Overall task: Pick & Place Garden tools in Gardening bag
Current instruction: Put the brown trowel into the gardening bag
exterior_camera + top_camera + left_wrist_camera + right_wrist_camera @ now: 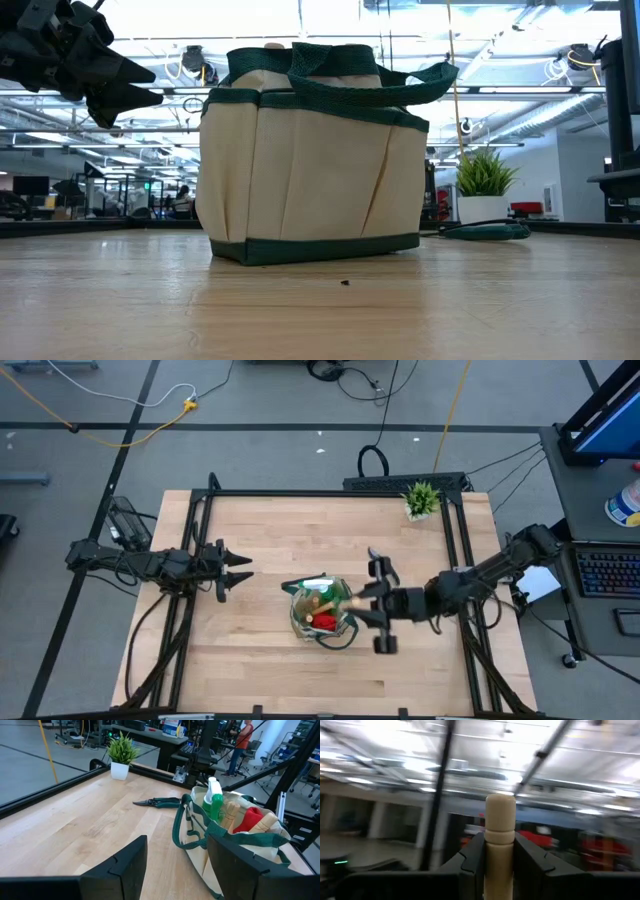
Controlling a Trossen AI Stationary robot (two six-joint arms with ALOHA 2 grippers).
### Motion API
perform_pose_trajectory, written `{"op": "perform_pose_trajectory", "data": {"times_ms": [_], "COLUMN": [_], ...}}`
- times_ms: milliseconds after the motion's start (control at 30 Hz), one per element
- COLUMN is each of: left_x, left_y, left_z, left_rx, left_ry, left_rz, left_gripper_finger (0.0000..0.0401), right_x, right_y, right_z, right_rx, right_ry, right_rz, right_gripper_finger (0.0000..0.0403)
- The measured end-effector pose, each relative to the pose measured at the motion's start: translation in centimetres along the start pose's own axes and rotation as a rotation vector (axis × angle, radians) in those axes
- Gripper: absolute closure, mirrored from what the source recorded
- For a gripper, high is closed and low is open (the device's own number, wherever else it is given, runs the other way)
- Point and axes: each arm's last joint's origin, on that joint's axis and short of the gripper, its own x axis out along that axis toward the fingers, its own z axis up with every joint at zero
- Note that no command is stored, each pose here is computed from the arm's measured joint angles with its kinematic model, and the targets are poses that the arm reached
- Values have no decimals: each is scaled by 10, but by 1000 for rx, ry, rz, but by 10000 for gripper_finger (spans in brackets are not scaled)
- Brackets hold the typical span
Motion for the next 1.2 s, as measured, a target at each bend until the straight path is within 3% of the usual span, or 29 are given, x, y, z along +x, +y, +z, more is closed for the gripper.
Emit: {"op": "perform_pose_trajectory", "data": {"times_ms": [467, 733, 900, 1200], "left_x": [0, 0, 0, 0], "left_y": [1, 1, 1, 1], "left_z": [-4, -4, -4, -4], "left_rx": [12, 15, 15, 15], "left_ry": [35, 43, 43, 43], "left_rz": [11, 13, 13, 14], "left_gripper_finger": [189, 189, 189, 189], "right_x": [13, 29, 44, 75], "right_y": [-26, -39, -38, -26], "right_z": [-28, -32, -50, -87], "right_rx": [47, 117, 141, 54], "right_ry": [38, 151, 171, 265], "right_rz": [-430, -564, -640, -686], "right_gripper_finger": [338, 338, 338, 338]}}
